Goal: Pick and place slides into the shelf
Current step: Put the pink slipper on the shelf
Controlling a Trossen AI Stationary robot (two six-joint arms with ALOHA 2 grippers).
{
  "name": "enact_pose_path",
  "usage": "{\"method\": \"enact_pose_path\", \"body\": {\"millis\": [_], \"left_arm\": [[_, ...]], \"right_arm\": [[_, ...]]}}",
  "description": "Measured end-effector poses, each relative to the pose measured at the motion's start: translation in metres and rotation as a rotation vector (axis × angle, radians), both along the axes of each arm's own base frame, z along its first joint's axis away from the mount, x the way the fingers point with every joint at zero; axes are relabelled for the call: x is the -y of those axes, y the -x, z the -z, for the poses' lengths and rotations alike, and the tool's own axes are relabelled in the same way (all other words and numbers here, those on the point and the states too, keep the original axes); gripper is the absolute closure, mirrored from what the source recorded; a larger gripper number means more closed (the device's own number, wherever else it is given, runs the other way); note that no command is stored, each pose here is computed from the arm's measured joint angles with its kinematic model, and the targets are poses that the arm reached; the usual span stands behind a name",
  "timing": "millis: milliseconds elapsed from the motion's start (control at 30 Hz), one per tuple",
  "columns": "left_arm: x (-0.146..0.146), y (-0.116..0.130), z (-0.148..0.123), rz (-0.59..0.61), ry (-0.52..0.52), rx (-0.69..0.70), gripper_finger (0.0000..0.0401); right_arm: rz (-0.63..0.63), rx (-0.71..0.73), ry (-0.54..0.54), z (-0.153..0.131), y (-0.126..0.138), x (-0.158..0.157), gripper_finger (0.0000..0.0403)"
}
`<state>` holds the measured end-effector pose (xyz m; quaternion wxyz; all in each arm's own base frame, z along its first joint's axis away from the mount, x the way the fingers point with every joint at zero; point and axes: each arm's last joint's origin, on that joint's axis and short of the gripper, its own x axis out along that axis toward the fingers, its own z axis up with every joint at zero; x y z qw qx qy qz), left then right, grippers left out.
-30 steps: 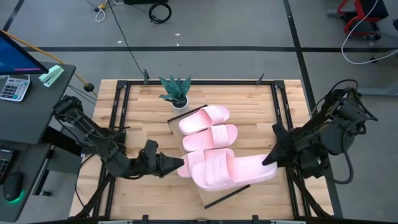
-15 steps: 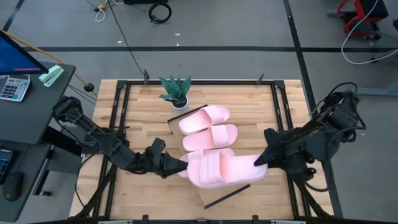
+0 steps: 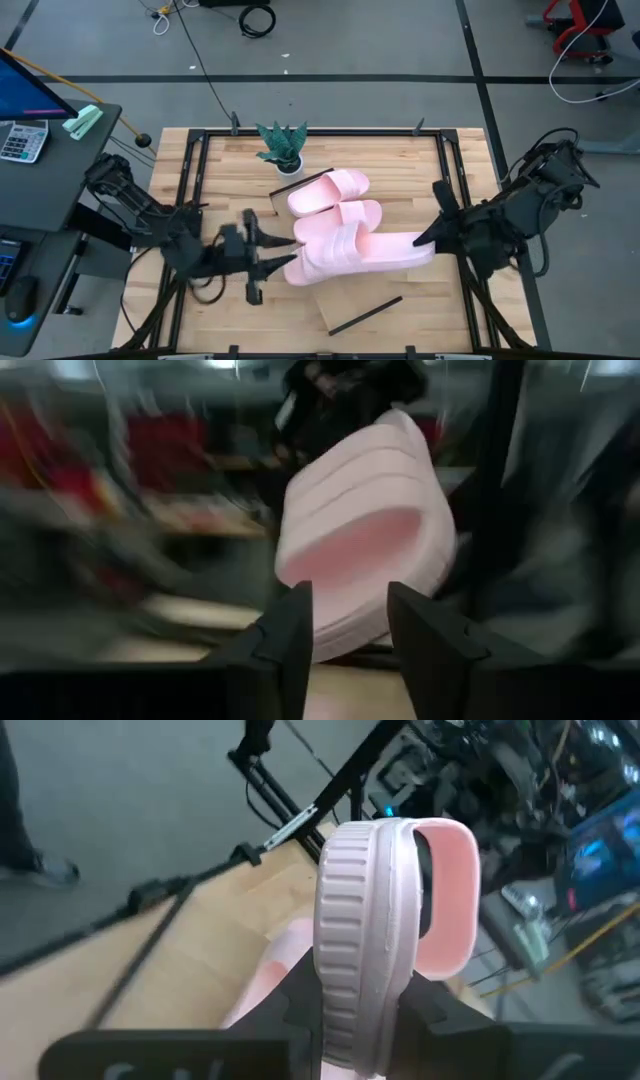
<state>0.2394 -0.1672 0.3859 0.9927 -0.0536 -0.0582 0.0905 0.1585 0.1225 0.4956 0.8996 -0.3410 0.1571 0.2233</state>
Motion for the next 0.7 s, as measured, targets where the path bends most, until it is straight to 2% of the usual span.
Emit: {"method": "enact_pose_path", "body": {"millis": [133, 233, 300, 367, 500, 700], "left_arm": [[-0.004, -0.001, -0.017, -0.274, -0.430, -0.148, 0.0287], [-0.006, -0.003, -0.023, -0.405, -0.681, -0.289, 0.0299], [-0.006, -0.010, -0.017, -0.429, -0.792, -0.354, 0.0302], [-0.003, -0.015, -0.010, -0.422, -0.826, -0.382, 0.0302], [0.006, -0.014, -0.001, -0.388, -0.738, -0.365, 0.0298], [0.023, -0.003, 0.004, -0.311, -0.701, -0.344, 0.0299]], "right_arm": [[0.047, -0.020, -0.115, -0.003, 0.005, 0.004, 0.0339], [0.065, -0.021, -0.164, -0.005, 0.005, 0.004, 0.0339], [0.069, -0.007, -0.184, -0.006, 0.002, 0.002, 0.0339], [0.080, 0.004, -0.191, -0.007, -0.001, 0.003, 0.0339], [0.117, 0.006, -0.207, -0.008, -0.004, 0.008, 0.0339], [0.153, 0.030, -0.222, -0.011, -0.009, 0.014, 0.0339]]}}
